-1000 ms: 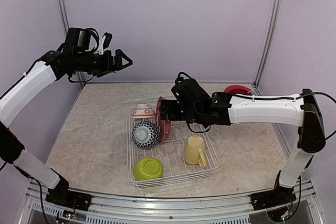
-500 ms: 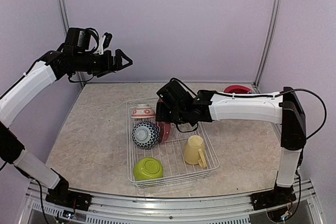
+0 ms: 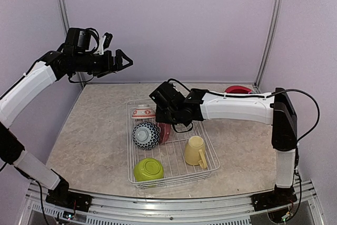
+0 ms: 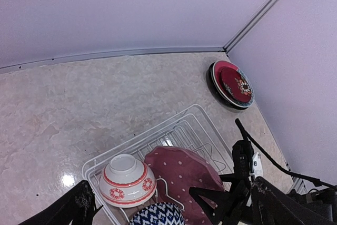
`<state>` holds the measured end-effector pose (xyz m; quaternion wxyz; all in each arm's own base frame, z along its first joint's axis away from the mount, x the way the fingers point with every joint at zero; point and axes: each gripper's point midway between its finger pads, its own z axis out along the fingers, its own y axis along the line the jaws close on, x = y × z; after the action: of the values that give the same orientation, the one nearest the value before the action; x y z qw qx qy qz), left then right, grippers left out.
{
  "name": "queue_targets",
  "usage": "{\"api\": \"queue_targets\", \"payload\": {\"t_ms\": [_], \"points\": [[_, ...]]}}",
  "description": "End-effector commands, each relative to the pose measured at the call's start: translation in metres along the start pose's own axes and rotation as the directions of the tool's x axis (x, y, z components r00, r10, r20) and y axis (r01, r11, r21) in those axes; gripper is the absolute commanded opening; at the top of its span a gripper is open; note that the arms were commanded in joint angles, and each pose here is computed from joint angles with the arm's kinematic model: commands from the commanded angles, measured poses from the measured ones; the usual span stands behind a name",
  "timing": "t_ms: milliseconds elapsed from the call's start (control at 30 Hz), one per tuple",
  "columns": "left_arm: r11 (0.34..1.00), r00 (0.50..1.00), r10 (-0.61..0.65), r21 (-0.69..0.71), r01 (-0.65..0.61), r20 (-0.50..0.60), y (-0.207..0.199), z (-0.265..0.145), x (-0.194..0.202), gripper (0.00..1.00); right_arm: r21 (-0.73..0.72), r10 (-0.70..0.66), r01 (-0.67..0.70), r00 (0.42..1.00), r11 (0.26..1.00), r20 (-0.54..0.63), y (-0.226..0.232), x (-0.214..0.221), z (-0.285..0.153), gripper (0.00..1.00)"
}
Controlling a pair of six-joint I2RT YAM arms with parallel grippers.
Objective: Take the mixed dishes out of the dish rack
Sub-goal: Grab the plate from the dish rack.
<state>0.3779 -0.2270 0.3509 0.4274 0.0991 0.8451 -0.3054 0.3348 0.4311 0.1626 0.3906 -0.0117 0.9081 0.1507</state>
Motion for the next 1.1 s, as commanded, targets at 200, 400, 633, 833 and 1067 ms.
{"api": "queue_targets", "payload": {"t_ms": [200,400,633,833,1067], "points": [[1.000,1.000,-0.006,0.015,0.006,-0.013,-0.001,0.002,0.000,0.99,0.058,-0.048,0.049,0.999,0.997,-0.008,-0.002,0.011,0.004,0.35],[1.000,1.000,0.000,0.001,0.000,-0.002,0.000,0.000,-0.001,0.99,0.075,-0.065,0.064,0.998,0.995,0.011,-0.001,0.009,0.001,0.30],[1.000,1.000,0.007,-0.005,-0.007,0.011,0.000,-0.004,-0.004,0.99,0.099,-0.074,0.072,0.997,0.992,0.020,-0.004,0.007,-0.001,0.18],[1.000,1.000,0.009,0.001,-0.009,0.021,-0.002,-0.008,-0.006,0.99,0.092,-0.069,0.064,0.997,0.994,0.045,0.005,-0.005,-0.011,0.03],[1.000,1.000,0.006,0.002,-0.006,0.019,-0.002,-0.007,-0.006,0.99,0.153,-0.093,0.074,0.988,0.985,0.120,0.009,-0.034,-0.035,0.00]]}}
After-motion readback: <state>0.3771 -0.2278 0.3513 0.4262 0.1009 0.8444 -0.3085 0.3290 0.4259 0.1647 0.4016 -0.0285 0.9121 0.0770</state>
